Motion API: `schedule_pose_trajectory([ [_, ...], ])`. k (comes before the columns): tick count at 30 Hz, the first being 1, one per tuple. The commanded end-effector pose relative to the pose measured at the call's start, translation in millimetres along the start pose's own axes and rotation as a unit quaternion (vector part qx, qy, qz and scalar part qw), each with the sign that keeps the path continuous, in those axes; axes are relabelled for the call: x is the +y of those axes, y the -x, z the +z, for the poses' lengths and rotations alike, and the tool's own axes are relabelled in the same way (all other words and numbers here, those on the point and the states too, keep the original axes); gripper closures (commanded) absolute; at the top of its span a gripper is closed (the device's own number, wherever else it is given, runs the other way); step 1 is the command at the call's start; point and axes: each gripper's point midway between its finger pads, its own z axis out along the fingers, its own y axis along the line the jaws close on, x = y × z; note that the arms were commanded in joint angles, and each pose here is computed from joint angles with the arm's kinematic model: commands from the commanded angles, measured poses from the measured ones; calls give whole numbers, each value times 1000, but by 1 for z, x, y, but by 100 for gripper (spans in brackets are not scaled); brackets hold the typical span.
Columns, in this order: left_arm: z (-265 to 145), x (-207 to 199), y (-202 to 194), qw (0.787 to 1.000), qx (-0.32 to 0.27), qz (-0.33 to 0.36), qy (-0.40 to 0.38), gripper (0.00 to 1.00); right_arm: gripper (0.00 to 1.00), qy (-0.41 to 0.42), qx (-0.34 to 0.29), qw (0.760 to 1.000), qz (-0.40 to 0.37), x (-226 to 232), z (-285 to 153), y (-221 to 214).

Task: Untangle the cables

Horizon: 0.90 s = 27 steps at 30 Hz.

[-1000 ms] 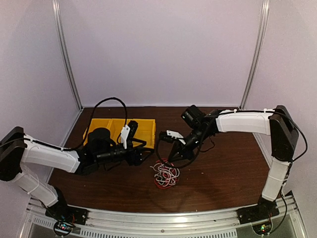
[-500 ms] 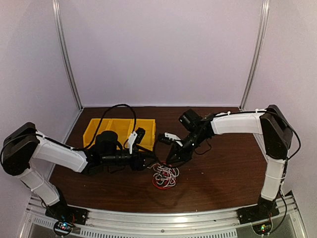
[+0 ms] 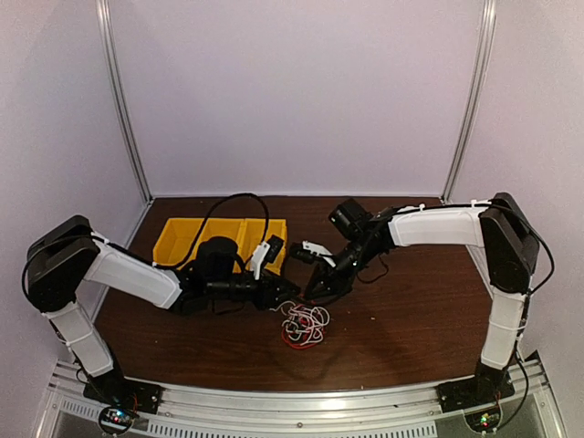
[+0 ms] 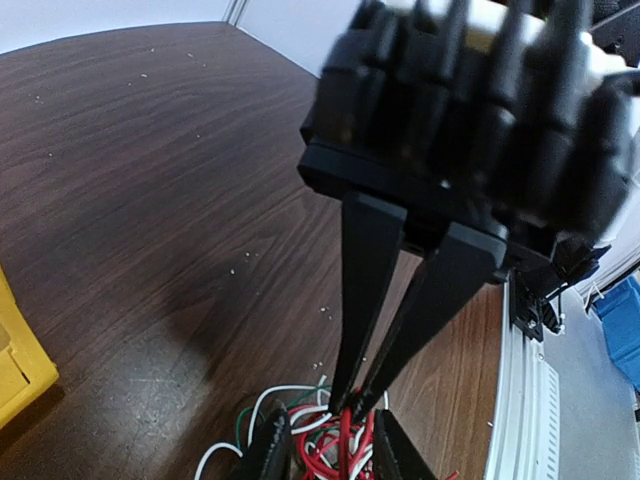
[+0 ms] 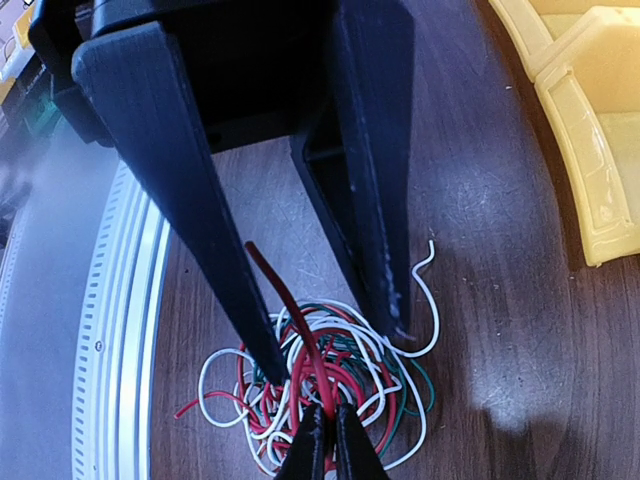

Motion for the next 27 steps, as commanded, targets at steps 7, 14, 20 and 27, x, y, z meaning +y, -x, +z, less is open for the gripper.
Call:
schedule_pose_trajectory([
  [7, 11, -5, 5, 1000, 5, -13, -21, 65, 95, 5, -19, 1000, -14, 5, -4, 16],
  [14, 13, -5, 1, 999, 12, -20, -27, 74, 95, 4, -22, 1000, -18, 6, -6, 18],
  [20, 12, -10, 6, 999, 4, -16, -38, 97, 95, 2, -21, 1000, -16, 5, -6, 16],
  [27, -9, -26, 45, 998, -53, -6, -33, 100, 60, -27, -42, 998, 25, -12, 4, 12],
])
